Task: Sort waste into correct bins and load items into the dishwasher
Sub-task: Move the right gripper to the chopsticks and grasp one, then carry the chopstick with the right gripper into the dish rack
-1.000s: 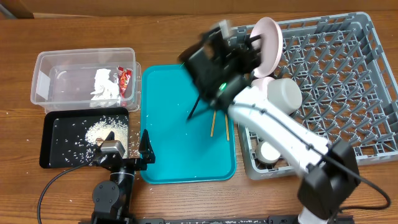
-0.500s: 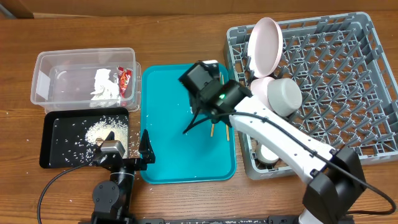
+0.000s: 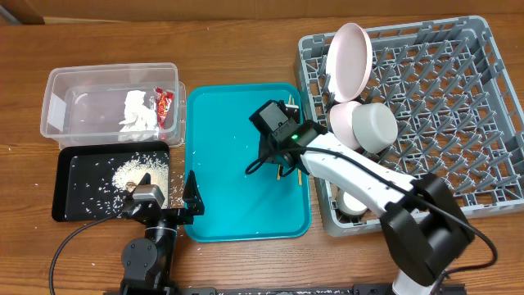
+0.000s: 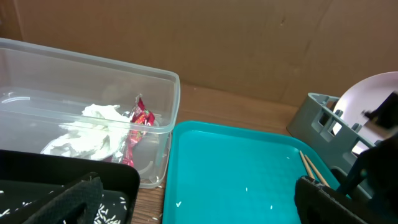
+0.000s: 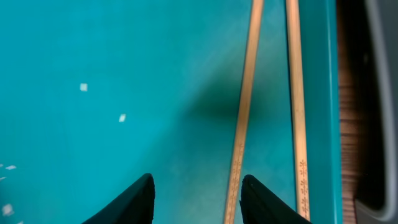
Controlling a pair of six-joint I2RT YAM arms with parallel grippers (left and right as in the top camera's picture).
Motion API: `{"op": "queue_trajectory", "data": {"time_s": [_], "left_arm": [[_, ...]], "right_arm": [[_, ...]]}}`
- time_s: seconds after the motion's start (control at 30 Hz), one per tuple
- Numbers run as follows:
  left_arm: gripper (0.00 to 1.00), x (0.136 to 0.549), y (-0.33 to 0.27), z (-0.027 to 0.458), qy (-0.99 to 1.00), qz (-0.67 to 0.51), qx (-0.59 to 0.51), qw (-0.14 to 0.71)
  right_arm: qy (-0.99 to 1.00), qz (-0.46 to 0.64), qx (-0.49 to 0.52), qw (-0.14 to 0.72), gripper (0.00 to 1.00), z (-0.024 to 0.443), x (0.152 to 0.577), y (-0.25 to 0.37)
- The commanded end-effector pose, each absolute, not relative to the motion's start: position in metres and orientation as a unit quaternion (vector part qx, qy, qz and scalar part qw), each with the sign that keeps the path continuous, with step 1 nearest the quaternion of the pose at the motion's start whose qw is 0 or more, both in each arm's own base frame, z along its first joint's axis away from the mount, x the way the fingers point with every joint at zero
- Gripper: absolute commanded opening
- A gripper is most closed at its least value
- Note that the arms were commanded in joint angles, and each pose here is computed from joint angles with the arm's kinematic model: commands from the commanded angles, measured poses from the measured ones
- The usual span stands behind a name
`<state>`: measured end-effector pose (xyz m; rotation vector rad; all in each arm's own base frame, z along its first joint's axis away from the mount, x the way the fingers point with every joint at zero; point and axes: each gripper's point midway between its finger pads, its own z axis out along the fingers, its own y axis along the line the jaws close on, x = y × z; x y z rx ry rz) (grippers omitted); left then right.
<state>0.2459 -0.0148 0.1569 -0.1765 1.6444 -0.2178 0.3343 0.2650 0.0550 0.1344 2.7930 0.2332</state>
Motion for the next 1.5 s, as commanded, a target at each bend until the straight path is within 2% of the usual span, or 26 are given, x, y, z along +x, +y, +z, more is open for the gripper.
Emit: {"op": "queue_trajectory", "data": {"time_s": [0.0,0.2,0.33,0.37,0.43,0.47,0.5,0.6,0.73,0.93,1.07,1.17,1.37,1.47], "left_arm": [[1.00,0.246,-0.013,0.158,0.726,-0.097,-0.086,0.675],[1.00,0.246,-0.013,0.158,0.726,-0.097,-0.086,0.675],[1.00,0.246,-0.013,0.158,0.726,-0.097,-0.086,0.675],[1.00,0.246,-0.013,0.158,0.726,-0.097,-0.086,0.675],[1.00,0.246,-0.013,0.158,0.726,-0.097,-0.086,0.675],[1.00,0.246,-0.013,0.158,0.726,-0.097,-0.086,0.675],[1.00,0.246,-0.013,0.158,0.726,-0.097,-0.086,0.675],[1.00,0.246,-0.013,0.158,0.726,-0.097,-0.086,0.675],[1.00,0.246,-0.013,0.158,0.726,-0.097,-0.086,0.675],[1.00,0.246,-0.013,0.158,0.726,-0.097,-0.086,0.675],[1.00,0.246,-0.013,0.158,0.726,-0.097,-0.086,0.675],[1.00,0.246,-0.013,0.158,0.726,-0.097,-0.086,0.675],[1.00,0.246,-0.013,0.158,0.726,-0.097,-0.086,0.675],[1.00,0.246,-0.013,0.158,0.726,-0.097,-0.086,0.675]], "right_arm": [[0.986,0.078,0.061,0.134,0.47,0.031,0.330,0.264],[0.983,0.094,0.120,0.104,0.46,0.022,0.332,0.257],[0.984,0.122,0.123,0.050,0.41,0.009,0.321,0.265],[0.984,0.124,0.123,0.036,0.38,0.003,0.317,0.267],[0.984,0.127,0.127,0.010,0.13,-0.007,0.309,0.269],[0.983,0.131,0.128,0.002,0.06,-0.008,0.307,0.272],[0.982,0.132,0.134,0.000,0.04,-0.009,0.307,0.272],[0.981,0.141,0.131,0.009,0.04,0.002,0.311,0.276],[0.982,0.142,0.111,0.052,0.04,0.040,0.324,0.275],[0.969,0.101,0.000,0.225,0.04,0.151,0.360,0.250],[0.948,0.072,-0.095,0.294,0.04,0.197,0.370,0.230],[0.951,0.046,-0.112,0.283,0.04,0.195,0.371,0.208],[0.976,-0.008,-0.070,0.206,0.04,0.142,0.380,0.151],[0.983,-0.004,-0.073,0.168,0.04,0.120,0.381,0.142]]}}
